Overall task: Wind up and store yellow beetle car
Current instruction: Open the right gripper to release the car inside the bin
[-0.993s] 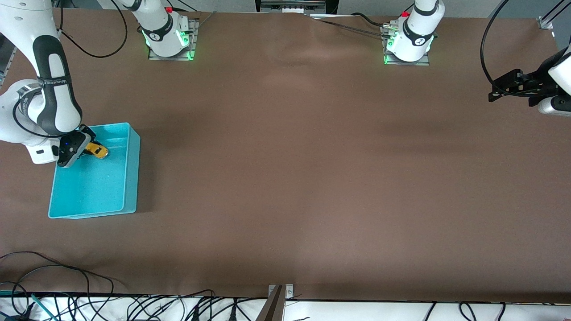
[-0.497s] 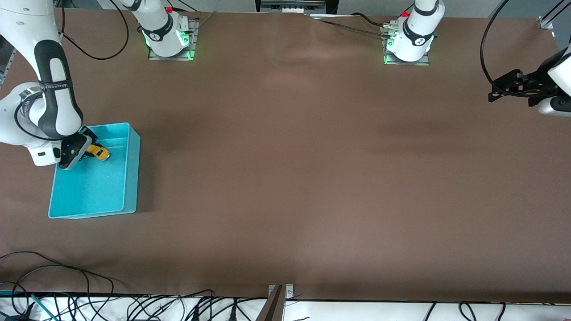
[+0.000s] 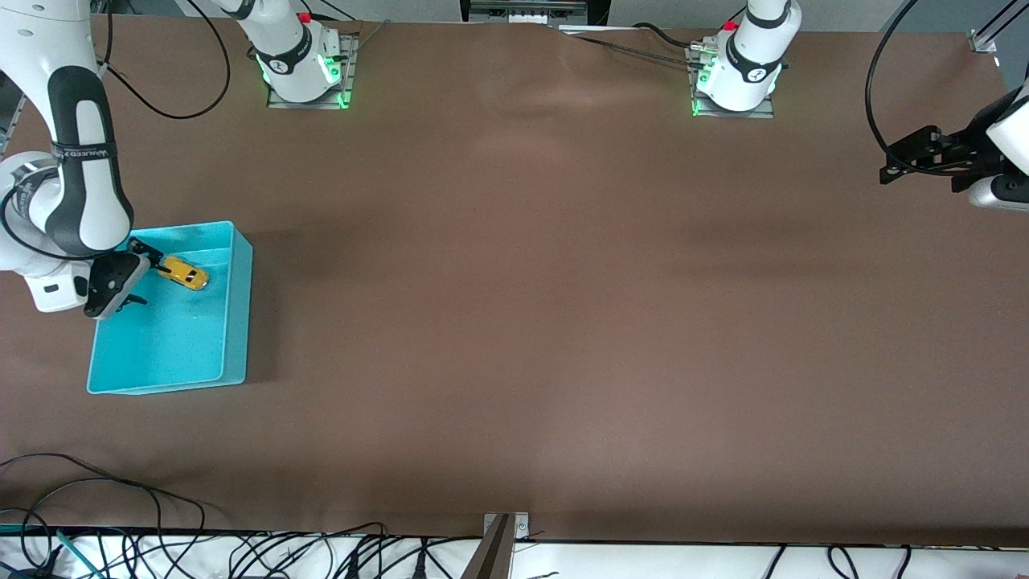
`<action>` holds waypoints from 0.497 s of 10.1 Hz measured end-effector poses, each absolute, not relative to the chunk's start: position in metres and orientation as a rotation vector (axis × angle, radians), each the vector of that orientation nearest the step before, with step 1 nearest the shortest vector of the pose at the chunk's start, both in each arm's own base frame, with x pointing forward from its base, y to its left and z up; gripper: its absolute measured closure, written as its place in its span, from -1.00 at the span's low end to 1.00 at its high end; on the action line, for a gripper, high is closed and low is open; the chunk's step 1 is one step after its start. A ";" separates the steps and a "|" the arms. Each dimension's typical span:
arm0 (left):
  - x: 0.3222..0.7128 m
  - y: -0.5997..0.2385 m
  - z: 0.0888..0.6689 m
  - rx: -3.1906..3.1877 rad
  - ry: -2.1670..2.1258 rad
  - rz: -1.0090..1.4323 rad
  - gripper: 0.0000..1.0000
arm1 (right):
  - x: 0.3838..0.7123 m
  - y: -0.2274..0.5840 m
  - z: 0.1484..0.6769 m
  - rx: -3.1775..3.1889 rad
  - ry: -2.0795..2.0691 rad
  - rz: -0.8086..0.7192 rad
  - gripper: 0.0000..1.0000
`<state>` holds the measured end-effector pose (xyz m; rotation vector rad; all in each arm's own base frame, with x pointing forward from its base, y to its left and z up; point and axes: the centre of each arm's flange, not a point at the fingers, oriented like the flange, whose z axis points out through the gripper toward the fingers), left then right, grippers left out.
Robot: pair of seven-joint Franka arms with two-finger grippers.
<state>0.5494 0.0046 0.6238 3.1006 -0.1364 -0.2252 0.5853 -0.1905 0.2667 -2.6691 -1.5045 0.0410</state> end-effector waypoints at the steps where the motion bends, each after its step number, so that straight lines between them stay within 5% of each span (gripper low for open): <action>1: 0.549 0.005 0.624 3.101 -0.136 -0.225 -1.00 | 0.594 -0.187 0.279 -2.674 -1.474 0.034 -0.74; 5: 0.549 0.005 0.624 3.101 -0.135 -0.226 -1.00 | 0.626 -0.166 0.363 -2.807 -0.950 0.127 -0.99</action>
